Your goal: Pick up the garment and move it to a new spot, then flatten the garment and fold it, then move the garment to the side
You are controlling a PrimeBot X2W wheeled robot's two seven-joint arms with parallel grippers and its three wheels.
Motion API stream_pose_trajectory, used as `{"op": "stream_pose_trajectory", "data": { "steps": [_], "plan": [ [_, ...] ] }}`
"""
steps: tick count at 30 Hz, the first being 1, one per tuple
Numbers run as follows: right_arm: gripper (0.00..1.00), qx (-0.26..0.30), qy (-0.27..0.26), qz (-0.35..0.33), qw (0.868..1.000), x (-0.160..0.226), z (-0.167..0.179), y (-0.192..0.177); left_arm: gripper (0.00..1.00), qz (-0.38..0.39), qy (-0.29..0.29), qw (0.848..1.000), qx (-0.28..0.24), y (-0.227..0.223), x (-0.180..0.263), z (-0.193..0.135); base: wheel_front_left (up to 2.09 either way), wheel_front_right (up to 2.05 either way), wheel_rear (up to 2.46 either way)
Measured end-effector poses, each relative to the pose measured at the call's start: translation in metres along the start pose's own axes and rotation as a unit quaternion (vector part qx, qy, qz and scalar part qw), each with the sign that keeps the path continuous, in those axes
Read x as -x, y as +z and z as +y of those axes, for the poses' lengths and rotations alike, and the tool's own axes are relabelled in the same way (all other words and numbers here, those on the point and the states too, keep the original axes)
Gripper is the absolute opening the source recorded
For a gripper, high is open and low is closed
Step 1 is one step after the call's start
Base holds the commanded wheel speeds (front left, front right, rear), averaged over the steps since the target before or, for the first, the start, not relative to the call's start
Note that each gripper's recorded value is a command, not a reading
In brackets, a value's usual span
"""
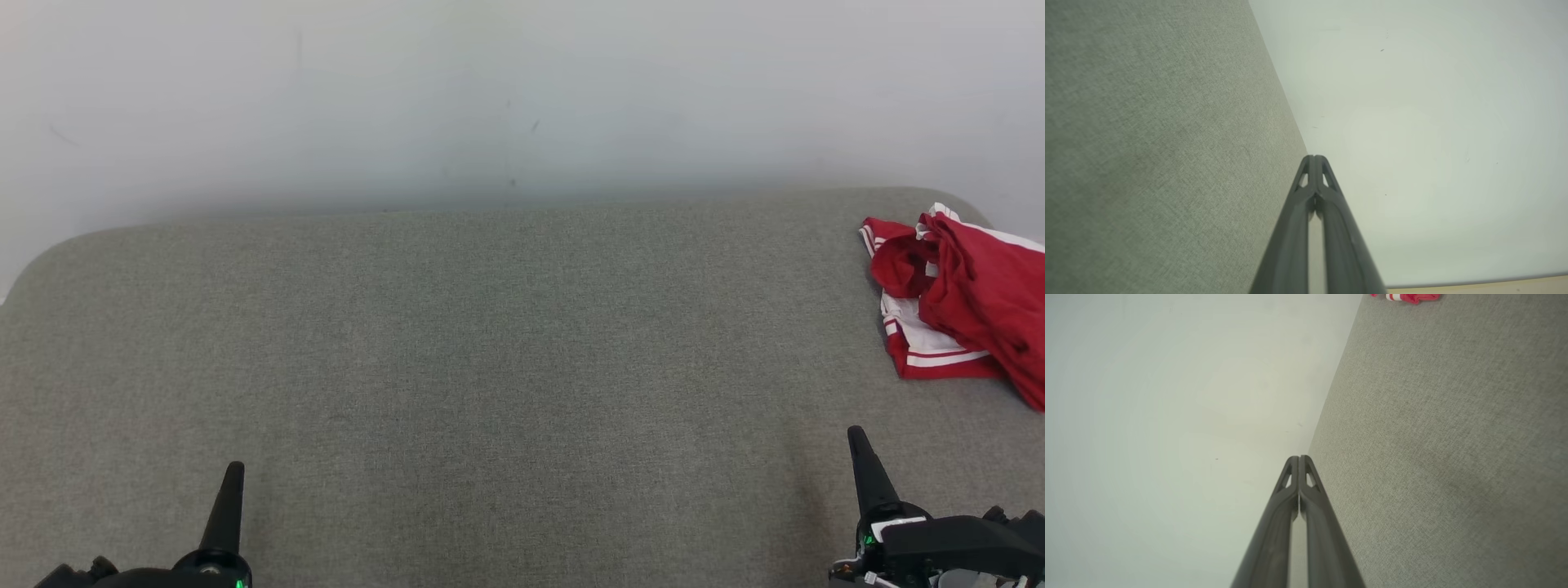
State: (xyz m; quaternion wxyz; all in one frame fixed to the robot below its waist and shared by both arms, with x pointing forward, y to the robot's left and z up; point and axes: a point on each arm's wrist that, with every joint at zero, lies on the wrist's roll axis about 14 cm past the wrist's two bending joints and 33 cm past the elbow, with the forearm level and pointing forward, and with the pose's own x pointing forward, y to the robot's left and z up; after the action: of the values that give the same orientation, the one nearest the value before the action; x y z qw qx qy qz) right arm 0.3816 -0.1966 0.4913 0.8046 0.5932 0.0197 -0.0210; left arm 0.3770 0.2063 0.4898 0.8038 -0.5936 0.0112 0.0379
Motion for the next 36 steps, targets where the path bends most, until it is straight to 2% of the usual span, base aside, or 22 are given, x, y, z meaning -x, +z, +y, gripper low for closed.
{"op": "stream_pose_trajectory", "data": {
  "steps": [36],
  "plan": [
    [0.0, -0.131, 0.022, 0.001, 0.991, -0.005, 0.011, 0.007, 0.0, 0.018, -0.026, 0.991, 0.131, -0.003, -0.009, -0.015, 0.0, 0.0, 0.0]
  ]
}}
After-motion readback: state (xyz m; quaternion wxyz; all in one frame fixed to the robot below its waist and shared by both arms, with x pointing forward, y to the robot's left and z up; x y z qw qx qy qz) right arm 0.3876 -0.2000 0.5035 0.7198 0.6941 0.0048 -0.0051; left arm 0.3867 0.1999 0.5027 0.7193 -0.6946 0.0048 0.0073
